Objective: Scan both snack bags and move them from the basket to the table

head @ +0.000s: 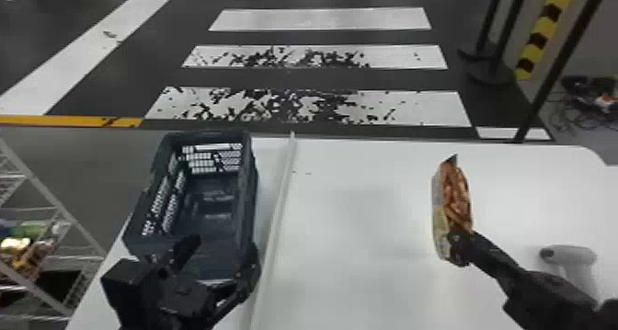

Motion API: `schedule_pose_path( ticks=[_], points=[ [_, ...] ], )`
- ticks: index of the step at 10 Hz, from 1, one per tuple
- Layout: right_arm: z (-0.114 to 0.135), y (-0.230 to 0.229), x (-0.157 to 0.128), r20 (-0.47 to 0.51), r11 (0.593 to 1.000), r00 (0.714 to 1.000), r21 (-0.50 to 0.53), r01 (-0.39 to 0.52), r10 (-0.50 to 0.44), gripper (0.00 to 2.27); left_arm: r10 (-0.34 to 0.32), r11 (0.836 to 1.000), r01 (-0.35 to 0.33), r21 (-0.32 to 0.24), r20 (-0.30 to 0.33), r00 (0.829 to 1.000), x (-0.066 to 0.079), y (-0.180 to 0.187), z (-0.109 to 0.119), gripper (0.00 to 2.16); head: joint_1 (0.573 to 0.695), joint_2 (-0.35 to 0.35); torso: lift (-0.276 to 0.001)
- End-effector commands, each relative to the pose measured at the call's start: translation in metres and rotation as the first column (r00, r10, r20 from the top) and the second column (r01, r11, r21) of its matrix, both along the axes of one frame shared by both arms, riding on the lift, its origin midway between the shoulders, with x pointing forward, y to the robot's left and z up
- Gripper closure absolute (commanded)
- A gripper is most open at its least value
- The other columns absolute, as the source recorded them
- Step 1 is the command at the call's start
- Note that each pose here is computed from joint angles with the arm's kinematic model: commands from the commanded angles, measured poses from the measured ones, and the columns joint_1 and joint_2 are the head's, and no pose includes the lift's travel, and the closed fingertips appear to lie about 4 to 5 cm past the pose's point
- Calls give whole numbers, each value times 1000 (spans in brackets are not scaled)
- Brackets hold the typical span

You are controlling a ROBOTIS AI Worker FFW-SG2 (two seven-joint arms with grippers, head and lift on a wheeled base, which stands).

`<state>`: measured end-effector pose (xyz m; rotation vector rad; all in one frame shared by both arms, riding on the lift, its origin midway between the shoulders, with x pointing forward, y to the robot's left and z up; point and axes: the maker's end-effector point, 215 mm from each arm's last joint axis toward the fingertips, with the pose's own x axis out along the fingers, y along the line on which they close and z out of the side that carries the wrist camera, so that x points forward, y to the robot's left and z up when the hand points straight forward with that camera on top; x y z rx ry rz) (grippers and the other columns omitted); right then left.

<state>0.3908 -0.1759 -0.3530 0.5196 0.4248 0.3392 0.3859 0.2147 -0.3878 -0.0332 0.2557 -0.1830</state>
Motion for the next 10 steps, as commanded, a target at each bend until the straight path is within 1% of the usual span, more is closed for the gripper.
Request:
schedule_pose_path(
  ticks=[1, 2, 4, 5, 6, 7, 8, 9, 10],
  points=[
    [3, -25, -1, -26, 984, 998, 165, 62, -59, 2253, -9, 1000, 9, 3, -3, 1000, 1, -3, -2, 87, 695, 69, -98],
    [-3, -45, -1, -59, 958, 994, 266, 109, -96, 2253, -18, 1000, 18, 5, -4, 1000, 1, -4, -3, 87, 695, 42, -98],
    [-26, -76, -7, -138, 908, 977, 365, 204, -164, 2253, -24, 1000, 24, 7, -7, 1000, 1, -6, -5, 87, 695, -26, -98],
    [-39, -94, -10, -167, 889, 962, 374, 263, -215, 2253, -28, 1000, 28, 7, -8, 1000, 1, -7, -6, 87, 695, -41, -98],
    [-51, -114, -12, -190, 865, 944, 381, 325, -271, 2253, -30, 999, 30, 11, -6, 1000, 1, -7, -5, 87, 695, -72, -98],
    [-64, -127, -16, -221, 852, 925, 368, 373, -309, 2253, -32, 999, 32, 12, -7, 999, 1, -7, -6, 87, 695, -102, -98],
    [-72, -134, -22, -241, 848, 911, 345, 402, -333, 2253, -35, 999, 35, 12, -8, 999, 0, -9, -6, 87, 695, -131, -98],
    [-81, -131, -33, -266, 851, 904, 327, 411, -335, 2253, -37, 999, 38, 9, -7, 999, 0, -11, -6, 87, 695, -149, -98],
    [-82, -123, -43, -274, 864, 899, 285, 415, -342, 2253, -37, 999, 38, 9, -10, 999, 1, -12, -8, 87, 695, -160, -98]
  ],
)
